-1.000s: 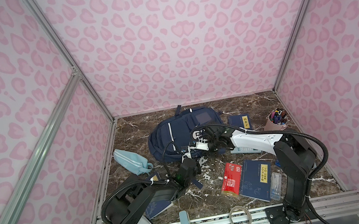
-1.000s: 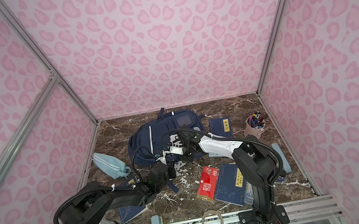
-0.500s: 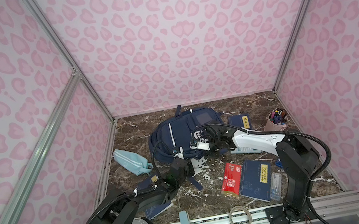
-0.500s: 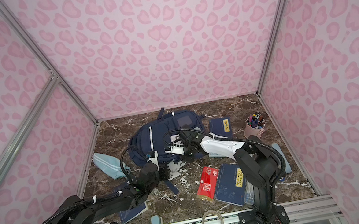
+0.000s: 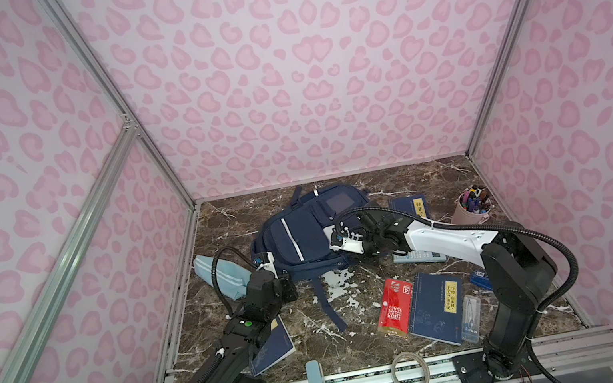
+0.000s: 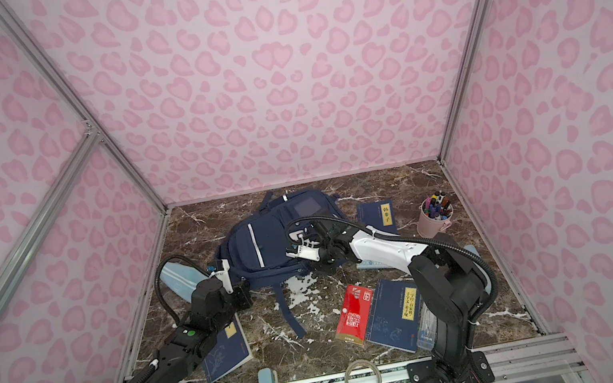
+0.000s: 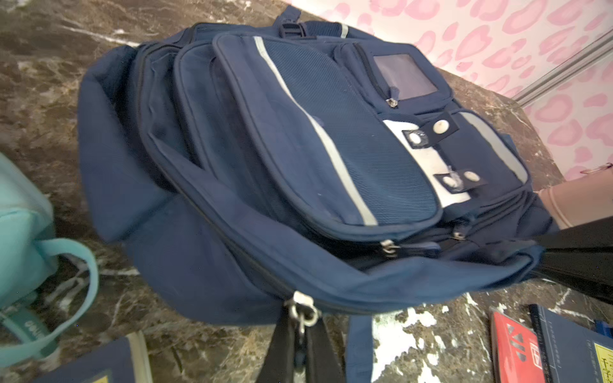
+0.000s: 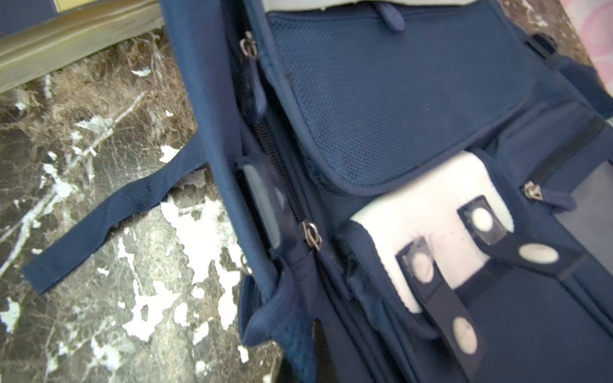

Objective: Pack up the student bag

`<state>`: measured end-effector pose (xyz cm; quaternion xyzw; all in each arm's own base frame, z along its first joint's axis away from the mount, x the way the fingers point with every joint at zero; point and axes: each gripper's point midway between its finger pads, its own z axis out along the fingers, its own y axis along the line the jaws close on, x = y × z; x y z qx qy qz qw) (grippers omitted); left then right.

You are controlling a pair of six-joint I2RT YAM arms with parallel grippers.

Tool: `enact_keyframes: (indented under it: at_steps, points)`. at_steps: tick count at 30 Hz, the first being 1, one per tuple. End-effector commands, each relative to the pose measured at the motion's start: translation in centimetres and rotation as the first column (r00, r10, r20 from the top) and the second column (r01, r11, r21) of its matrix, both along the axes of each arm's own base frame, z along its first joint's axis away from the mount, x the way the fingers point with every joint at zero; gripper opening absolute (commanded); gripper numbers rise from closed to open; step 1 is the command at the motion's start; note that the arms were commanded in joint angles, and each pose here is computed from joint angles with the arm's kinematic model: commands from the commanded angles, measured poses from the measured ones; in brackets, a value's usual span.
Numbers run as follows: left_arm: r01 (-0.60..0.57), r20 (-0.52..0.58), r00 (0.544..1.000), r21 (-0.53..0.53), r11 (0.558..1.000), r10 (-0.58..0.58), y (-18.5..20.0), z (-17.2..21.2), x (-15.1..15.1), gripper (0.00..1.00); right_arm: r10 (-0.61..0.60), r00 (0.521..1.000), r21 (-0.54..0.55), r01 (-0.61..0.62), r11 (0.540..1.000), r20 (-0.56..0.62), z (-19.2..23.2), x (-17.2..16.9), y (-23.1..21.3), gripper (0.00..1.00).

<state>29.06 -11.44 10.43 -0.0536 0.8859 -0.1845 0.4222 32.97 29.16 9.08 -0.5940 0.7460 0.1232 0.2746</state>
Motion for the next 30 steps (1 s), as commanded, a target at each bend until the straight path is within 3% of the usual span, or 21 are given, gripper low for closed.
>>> enact_keyframes:
  at_steps: [1,2,4,6,9,11,15,18,22,23,25,30]
  points:
    - [0.025,-0.038,0.999,-0.003,1.0,-0.025,0.1,-0.5,-0.6,0.04,-0.076,0.995,-0.056,0.08,0.995,0.069,-0.6,1.9,-2.1,0.0]
    - [0.056,-0.029,0.998,-0.033,0.998,-0.057,-0.5,-0.1,-0.9,0.04,-0.099,0.991,-0.072,0.105,0.992,0.089,-0.8,2.6,-2.8,0.01]
    - [0.141,-0.011,0.99,-0.117,0.983,-0.143,-2.5,0.9,-1.6,0.04,-0.133,0.984,-0.078,0.142,0.987,0.12,-0.8,3.4,-3.3,0.32]
    - [0.213,0.001,0.976,-0.168,0.962,-0.216,-4.7,1.6,-2.4,0.04,-0.122,0.98,-0.042,0.13,0.991,0.159,0.1,2.8,-2.3,0.53]
    - [0.272,-0.001,0.961,-0.171,0.947,-0.276,-7.0,2.1,-3.2,0.04,-0.078,0.973,0.061,0.067,0.996,0.216,2.5,0.5,0.2,0.72]
    - [0.299,0.004,0.953,-0.191,0.935,-0.304,-8.1,2.4,-3.5,0.04,-0.039,0.972,0.156,0.003,0.988,0.23,4.1,-1.6,2.6,0.75]
    - [0.341,-0.002,0.936,-0.247,0.907,-0.352,-9.7,2.9,-4.0,0.04,0.072,0.959,0.181,-0.125,0.976,0.275,4.2,-4.8,6.4,0.73]
    - [0.355,-0.002,0.929,-0.28,0.892,-0.37,-10.2,3.4,-4.3,0.04,0.089,0.953,0.156,-0.138,0.978,0.289,3.1,-4.8,7.9,0.66]
    - [0.369,-0.005,0.92,-0.33,0.869,-0.392,-10.7,3.5,-5.1,0.04,0.112,0.962,0.171,-0.157,0.973,0.249,1.4,-4.7,9.2,0.41]
    - [0.366,-0.011,0.921,-0.329,0.871,-0.39,-10.6,3.3,-5.1,0.04,0.113,0.963,0.167,-0.157,0.973,0.245,1.1,-4.7,9.3,0.24]
    - [0.335,-0.038,0.932,-0.296,0.895,-0.361,-9.9,2.4,-5.0,0.04,0.118,0.963,0.16,-0.159,0.974,0.242,0.9,-4.8,9.1,0.03]
    - [0.209,-0.103,0.967,-0.199,0.958,-0.233,-6.8,0.3,-3.5,0.04,0.162,0.954,0.097,-0.191,0.977,0.251,0.2,-5.8,7.5,0.0]
